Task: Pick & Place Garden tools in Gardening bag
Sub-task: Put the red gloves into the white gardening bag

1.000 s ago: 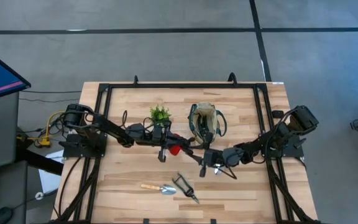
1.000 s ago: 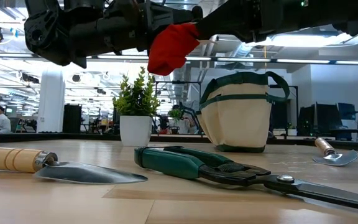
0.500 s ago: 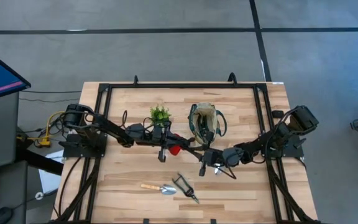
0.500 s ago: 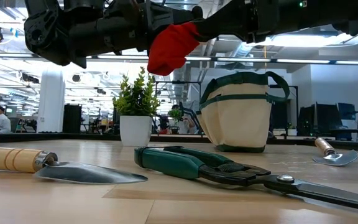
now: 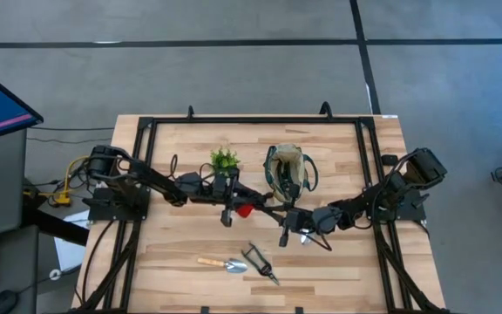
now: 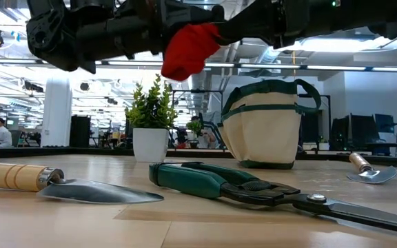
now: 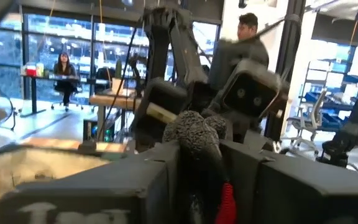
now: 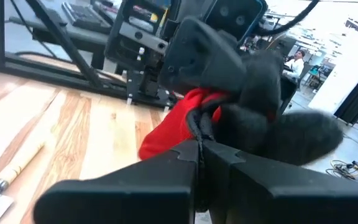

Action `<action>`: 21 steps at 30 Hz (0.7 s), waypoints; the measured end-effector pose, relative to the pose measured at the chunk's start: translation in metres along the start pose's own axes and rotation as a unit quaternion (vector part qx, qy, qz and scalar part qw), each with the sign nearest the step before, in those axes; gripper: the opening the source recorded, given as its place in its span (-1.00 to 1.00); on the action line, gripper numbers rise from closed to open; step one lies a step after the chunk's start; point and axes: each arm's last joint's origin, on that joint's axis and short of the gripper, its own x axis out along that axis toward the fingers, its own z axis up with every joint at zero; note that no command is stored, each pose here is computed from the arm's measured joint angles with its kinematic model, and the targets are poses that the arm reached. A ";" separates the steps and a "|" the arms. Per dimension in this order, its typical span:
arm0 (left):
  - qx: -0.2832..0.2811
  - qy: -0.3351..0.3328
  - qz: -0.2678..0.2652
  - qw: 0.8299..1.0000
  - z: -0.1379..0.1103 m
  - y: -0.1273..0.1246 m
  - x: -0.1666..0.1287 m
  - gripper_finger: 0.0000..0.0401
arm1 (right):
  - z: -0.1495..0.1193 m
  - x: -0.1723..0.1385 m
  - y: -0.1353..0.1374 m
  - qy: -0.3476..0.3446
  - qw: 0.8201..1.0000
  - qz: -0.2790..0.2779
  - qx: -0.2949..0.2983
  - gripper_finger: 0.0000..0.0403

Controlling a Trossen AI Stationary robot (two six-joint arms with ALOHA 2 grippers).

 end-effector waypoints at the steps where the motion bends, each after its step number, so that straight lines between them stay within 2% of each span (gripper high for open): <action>1: 0.000 -0.007 -0.001 1.000 0.004 -0.001 0.000 -0.60 | 0.001 0.000 0.000 -0.003 1.000 -0.001 0.002 -1.00; 7: 0.018 -0.062 -0.007 0.998 0.038 -0.004 -0.017 -0.60 | 0.001 -0.001 0.000 0.002 1.000 -0.012 0.001 -1.00; 12: 0.037 -0.077 -0.005 0.996 0.052 -0.006 -0.045 -0.62 | 0.004 -0.005 0.001 0.001 1.000 -0.028 -0.006 -1.00; 21: 0.010 -0.045 -0.005 0.999 0.039 -0.005 -0.092 -0.62 | 0.040 -0.030 -0.017 -0.010 0.991 -0.124 -0.047 -1.00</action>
